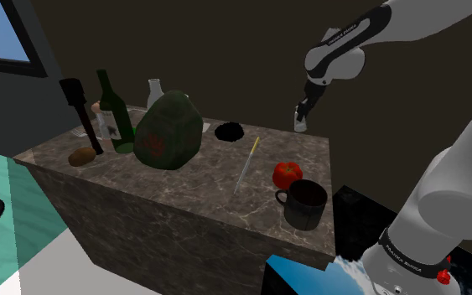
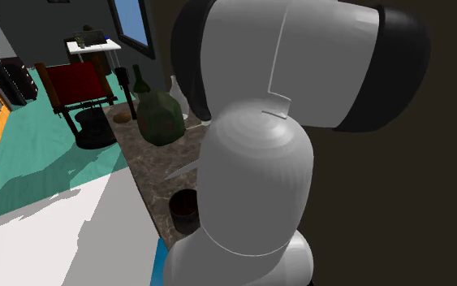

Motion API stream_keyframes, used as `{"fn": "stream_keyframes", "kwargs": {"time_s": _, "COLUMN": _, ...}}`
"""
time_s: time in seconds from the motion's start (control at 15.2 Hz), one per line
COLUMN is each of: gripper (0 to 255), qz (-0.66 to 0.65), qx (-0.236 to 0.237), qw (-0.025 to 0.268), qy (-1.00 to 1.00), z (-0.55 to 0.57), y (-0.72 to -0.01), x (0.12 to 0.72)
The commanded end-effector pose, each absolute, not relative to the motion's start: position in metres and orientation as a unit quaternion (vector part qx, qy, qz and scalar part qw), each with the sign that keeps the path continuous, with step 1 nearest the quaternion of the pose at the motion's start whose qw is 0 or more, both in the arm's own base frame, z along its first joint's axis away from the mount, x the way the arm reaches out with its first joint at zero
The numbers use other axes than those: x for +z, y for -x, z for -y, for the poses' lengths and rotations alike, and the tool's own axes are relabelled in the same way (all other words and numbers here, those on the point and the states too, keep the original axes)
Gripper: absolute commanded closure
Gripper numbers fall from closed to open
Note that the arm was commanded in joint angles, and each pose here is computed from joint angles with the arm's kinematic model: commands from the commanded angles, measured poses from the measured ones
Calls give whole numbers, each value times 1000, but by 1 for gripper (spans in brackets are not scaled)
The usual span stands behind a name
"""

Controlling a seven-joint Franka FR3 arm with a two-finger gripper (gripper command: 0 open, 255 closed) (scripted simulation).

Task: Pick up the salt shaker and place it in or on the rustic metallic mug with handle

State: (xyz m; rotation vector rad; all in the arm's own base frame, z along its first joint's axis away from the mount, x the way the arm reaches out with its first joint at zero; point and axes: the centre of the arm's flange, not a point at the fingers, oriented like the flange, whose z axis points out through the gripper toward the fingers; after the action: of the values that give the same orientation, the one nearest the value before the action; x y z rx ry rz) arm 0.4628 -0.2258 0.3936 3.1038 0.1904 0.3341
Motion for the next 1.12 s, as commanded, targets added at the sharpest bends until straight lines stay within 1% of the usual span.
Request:
{"fn": "stream_keyframes", "kwargs": {"time_s": 0.0, "gripper": 255, "qz": -61, "qx": 107, "qw": 7, "qy": -992, "z": 226, "y": -463, "x": 404}}
{"fn": "stream_keyframes", "kwargs": {"time_s": 1.06, "gripper": 255, "qz": -61, "qx": 107, "qw": 7, "qy": -992, "z": 226, "y": -463, "x": 489}}
